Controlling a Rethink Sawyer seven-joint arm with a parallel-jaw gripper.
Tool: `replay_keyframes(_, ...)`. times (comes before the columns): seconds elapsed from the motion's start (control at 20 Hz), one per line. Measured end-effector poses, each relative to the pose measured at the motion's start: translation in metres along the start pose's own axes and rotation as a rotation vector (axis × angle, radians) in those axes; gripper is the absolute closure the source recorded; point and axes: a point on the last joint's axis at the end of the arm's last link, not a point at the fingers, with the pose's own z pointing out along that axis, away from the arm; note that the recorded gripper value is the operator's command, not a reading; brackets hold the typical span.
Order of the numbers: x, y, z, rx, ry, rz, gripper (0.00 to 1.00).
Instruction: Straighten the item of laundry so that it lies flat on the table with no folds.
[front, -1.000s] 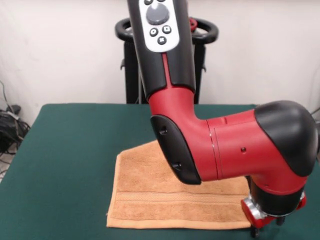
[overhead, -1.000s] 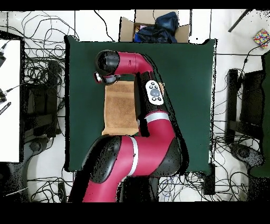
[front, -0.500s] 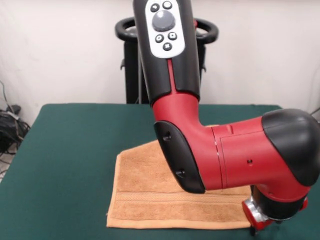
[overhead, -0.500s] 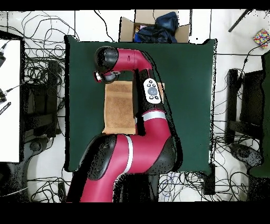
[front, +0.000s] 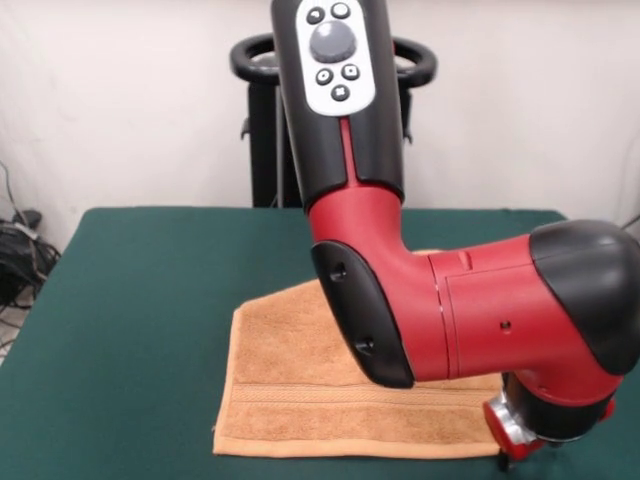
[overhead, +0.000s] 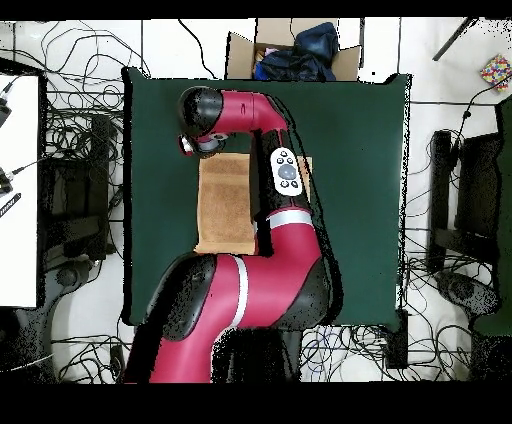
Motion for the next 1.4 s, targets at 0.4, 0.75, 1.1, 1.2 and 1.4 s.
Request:
replay_keyframes(0.4, 0.0024, 0.0005, 0.0007, 0.029, 0.024, -0.004, 0.00)
replay_keyframes(0.75, 0.0023, -0.0005, 0.0018, 0.036, 0.065, 0.002, 0.00)
replay_keyframes(1.1, -0.0017, -0.0030, 0.0020, 0.025, 0.101, 0.014, 0.00)
replay_keyframes(1.2, -0.0021, -0.0041, 0.0020, 0.022, 0.107, 0.018, 0.00)
replay_keyframes(1.4, -0.0028, -0.0057, 0.0022, 0.017, 0.115, 0.023, 0.00)
